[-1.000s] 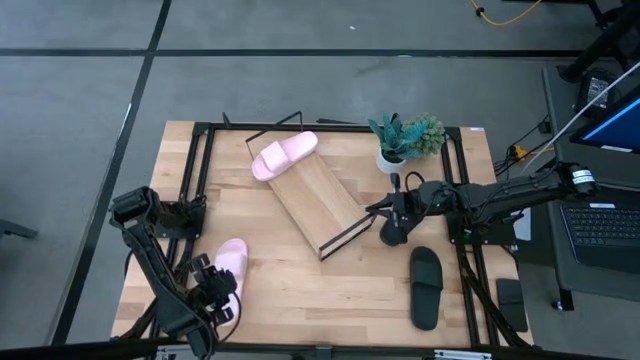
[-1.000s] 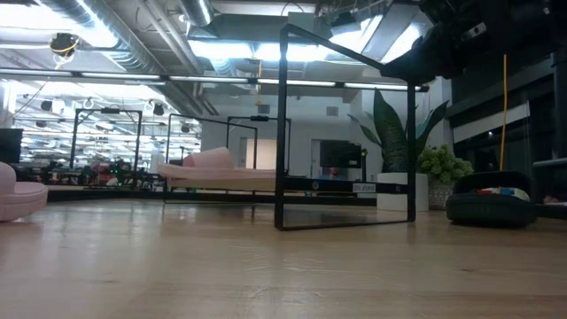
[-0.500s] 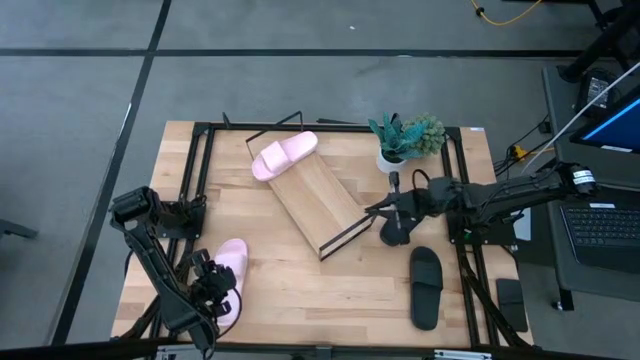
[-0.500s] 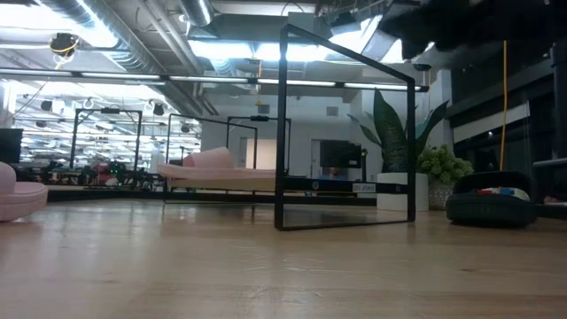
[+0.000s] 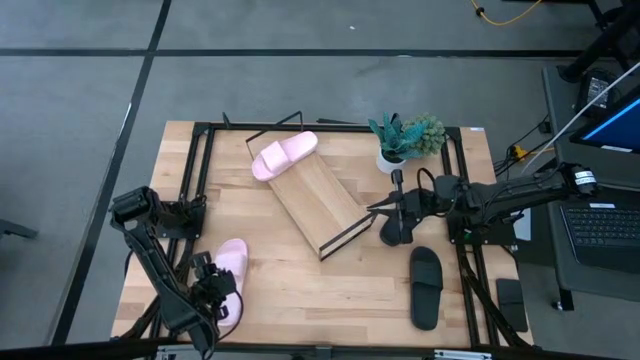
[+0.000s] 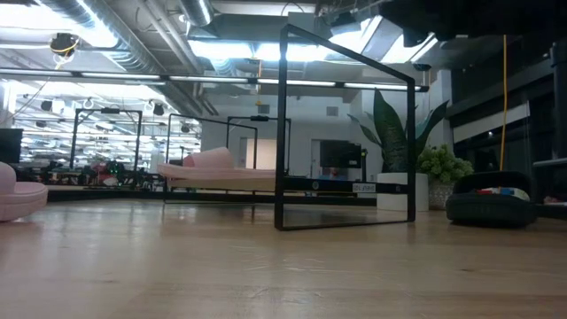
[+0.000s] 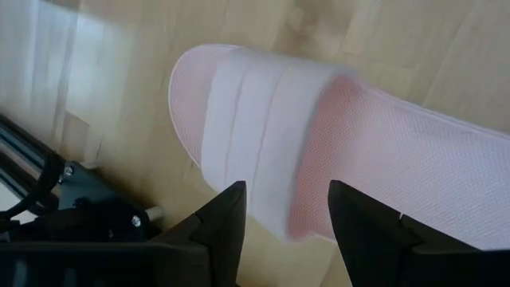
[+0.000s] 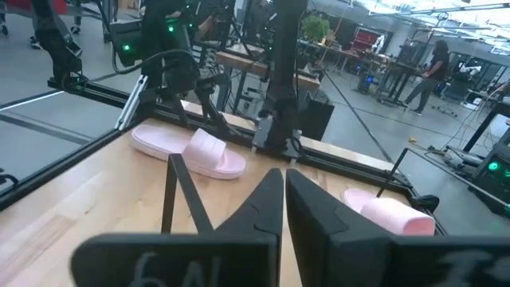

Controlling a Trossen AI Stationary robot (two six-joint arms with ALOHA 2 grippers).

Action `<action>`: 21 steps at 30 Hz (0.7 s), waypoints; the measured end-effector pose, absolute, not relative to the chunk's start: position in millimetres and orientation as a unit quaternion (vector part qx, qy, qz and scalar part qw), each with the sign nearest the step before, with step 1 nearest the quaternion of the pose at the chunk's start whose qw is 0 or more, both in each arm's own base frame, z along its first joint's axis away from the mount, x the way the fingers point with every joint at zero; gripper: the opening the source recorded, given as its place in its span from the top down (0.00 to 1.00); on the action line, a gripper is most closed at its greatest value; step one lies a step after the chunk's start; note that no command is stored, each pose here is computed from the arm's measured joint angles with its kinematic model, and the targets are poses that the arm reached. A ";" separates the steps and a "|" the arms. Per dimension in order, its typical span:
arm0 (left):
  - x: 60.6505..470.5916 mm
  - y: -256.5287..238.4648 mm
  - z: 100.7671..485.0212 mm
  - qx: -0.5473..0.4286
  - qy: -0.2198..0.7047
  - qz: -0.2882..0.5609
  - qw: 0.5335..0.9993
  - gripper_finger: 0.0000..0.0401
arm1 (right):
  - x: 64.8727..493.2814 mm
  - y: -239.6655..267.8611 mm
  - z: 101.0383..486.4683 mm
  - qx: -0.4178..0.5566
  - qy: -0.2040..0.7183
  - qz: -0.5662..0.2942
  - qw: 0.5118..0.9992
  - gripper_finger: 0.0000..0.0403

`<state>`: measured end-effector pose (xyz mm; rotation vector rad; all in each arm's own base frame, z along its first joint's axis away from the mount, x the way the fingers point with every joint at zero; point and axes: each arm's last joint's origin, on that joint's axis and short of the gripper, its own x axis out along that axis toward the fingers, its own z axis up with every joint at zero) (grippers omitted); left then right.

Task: Pick and place slides into the shelf
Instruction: Put the pink slides on the shelf

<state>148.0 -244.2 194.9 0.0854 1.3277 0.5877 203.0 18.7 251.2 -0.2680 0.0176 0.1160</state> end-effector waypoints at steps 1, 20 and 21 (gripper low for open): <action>147.5 -243.3 193.0 0.041 0.607 0.269 0.746 0.58 | 203.0 18.7 251.2 -0.134 0.008 0.058 0.989 0.95; 159.2 -221.7 174.7 0.053 0.621 0.293 0.725 0.66 | 203.0 18.7 251.2 -0.132 0.009 0.058 0.989 0.95; 159.8 -221.6 174.6 0.052 0.621 0.293 0.725 0.69 | 203.0 18.7 251.2 -0.132 0.009 0.058 0.990 0.95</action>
